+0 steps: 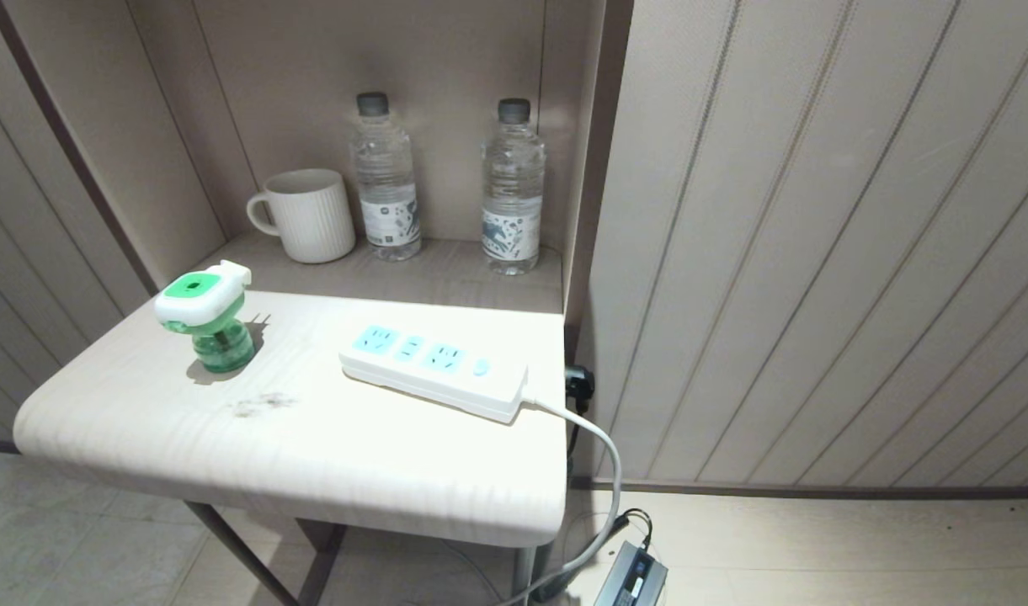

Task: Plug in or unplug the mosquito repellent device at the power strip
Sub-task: Pick up the mosquito repellent liquid

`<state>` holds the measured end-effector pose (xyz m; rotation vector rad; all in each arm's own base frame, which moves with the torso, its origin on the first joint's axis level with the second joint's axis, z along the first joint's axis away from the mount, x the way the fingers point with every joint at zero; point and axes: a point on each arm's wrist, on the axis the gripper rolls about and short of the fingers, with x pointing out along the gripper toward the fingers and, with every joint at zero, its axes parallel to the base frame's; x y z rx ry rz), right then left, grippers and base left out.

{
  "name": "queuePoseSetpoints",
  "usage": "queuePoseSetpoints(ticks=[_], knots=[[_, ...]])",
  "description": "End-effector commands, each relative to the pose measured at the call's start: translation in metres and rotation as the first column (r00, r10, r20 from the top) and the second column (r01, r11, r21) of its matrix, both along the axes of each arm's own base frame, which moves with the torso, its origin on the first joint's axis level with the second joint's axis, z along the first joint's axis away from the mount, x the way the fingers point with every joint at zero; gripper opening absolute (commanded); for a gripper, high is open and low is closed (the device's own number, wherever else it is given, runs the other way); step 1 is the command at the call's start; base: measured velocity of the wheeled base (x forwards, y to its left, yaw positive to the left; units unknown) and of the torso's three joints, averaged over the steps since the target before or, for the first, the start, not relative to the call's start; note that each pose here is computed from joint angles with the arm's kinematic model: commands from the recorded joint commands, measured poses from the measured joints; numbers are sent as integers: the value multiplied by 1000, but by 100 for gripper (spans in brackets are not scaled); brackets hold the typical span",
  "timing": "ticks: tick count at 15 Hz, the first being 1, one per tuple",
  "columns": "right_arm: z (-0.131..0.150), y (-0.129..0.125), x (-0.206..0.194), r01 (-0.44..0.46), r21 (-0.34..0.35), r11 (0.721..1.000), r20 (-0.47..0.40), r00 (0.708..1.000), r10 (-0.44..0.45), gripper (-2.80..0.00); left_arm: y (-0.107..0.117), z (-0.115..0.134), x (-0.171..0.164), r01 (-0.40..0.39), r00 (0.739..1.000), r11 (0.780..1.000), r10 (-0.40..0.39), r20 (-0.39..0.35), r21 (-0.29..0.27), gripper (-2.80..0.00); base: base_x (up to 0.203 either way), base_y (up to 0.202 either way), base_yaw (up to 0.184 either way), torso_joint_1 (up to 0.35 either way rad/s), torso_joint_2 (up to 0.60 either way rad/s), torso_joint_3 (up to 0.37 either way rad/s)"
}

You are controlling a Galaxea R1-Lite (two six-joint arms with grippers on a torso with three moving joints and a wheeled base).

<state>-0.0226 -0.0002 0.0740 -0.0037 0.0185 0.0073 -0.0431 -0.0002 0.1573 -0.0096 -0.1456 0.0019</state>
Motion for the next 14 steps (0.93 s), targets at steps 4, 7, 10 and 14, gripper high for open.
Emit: queuePoseSetpoints(ticks=[4, 7, 10, 14], knots=[[0, 0, 0, 0, -1, 1000, -1, 1000, 0, -280, -2, 89, 73, 80, 975, 997, -78, -208, 5, -280, 0, 0, 0, 0, 0, 0], [0, 0, 0, 0, 1, 1000, -1, 1000, 0, -280, -10, 87, 110, 150, 946, 989, -139, -294, 15, 0, 0, 0, 0, 0, 0, 0], [0, 0, 0, 1, -1, 1000, -1, 1000, -1, -280, -41, 73, 143, 215, 940, 975, -190, -282, 60, 0, 0, 0, 0, 0, 0, 0], [0, 0, 0, 0, 1, 1000, -1, 1000, 0, -280, -60, 50, 179, 76, 980, 996, -65, -186, 52, 0, 0, 0, 0, 0, 0, 0]])
